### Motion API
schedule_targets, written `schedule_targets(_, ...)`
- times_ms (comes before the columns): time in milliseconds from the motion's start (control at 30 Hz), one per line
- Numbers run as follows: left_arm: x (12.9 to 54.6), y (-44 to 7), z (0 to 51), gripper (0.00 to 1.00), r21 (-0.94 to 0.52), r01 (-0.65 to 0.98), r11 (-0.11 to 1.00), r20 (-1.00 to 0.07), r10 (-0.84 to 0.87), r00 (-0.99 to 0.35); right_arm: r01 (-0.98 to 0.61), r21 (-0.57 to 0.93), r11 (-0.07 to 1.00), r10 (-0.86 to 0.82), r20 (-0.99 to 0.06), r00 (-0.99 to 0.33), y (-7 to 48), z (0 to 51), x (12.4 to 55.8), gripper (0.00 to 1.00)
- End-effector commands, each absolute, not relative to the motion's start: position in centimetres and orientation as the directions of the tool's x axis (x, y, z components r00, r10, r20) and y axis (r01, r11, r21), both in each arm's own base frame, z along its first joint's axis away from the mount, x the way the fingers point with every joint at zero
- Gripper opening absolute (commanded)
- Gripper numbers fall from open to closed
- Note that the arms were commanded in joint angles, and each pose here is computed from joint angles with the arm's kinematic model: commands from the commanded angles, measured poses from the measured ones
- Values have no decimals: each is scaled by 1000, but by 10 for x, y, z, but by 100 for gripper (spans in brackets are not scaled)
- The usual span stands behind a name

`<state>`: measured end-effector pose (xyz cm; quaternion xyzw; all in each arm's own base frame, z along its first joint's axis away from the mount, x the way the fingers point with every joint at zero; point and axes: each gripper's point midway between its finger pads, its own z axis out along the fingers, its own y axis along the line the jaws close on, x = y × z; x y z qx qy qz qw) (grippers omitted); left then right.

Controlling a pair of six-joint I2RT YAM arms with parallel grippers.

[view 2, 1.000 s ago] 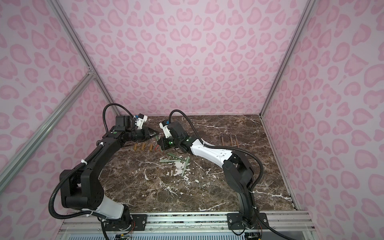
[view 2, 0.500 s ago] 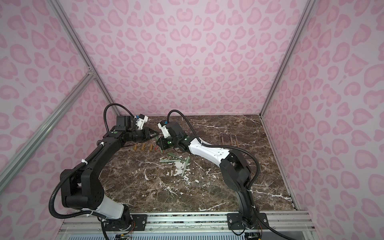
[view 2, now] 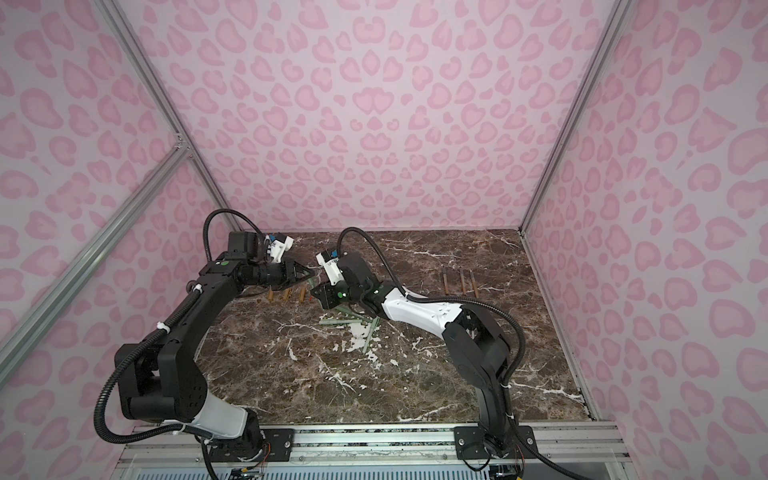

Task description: Open the pen caps

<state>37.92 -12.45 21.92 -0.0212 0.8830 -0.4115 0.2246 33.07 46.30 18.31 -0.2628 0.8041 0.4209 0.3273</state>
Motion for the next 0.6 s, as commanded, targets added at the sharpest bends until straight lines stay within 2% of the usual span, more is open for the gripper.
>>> schedule_targets(0,412,-100,256,4,-666,233,708,-557,-264,-788,-594,489,639,-285,-567,-773,421,107,301,0)
schedule_targets(300,411,-86,243,4,-603,209,770,-579,-242,-779,-569,469,675,-250,-580,-775,393,113,310,0)
schedule_targets(567,389,-50,189,4,-365,148,919,-587,-104,-803,-504,434,747,-181,-597,-782,350,126,345,0)
